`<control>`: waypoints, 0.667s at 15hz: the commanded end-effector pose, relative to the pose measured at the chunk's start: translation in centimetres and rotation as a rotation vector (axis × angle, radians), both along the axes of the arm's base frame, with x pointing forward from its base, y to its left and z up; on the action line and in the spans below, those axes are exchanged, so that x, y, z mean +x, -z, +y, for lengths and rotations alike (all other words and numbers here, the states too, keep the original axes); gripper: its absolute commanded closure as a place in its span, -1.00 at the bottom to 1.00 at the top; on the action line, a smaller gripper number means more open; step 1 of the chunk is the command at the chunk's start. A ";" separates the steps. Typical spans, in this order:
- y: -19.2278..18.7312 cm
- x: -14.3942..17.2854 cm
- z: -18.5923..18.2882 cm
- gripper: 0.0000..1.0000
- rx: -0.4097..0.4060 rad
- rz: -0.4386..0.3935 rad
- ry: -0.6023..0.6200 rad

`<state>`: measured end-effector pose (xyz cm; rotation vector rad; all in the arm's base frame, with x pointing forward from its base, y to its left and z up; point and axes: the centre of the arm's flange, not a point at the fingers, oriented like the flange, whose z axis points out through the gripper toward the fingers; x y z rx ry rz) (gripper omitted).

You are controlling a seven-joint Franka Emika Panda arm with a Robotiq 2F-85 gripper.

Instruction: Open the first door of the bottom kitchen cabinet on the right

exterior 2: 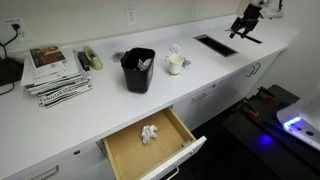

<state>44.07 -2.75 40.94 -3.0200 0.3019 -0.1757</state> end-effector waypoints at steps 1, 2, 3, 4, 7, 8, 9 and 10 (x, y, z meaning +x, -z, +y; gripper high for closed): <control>0.0 0.0 0.0 -1.00 0.000 0.000 0.000; 0.0 0.0 0.0 -1.00 0.000 0.000 0.000; 0.0 0.0 0.0 -1.00 0.000 0.000 0.000; 0.0 0.0 0.0 -1.00 0.000 0.000 0.000; 0.0 0.0 0.0 -1.00 0.000 0.000 0.000; 0.0 0.0 0.0 -1.00 0.000 0.000 0.000; -0.3 0.0 -0.5 -1.00 -0.003 -0.011 0.026; -0.7 0.0 -1.9 -1.00 0.006 -0.017 0.063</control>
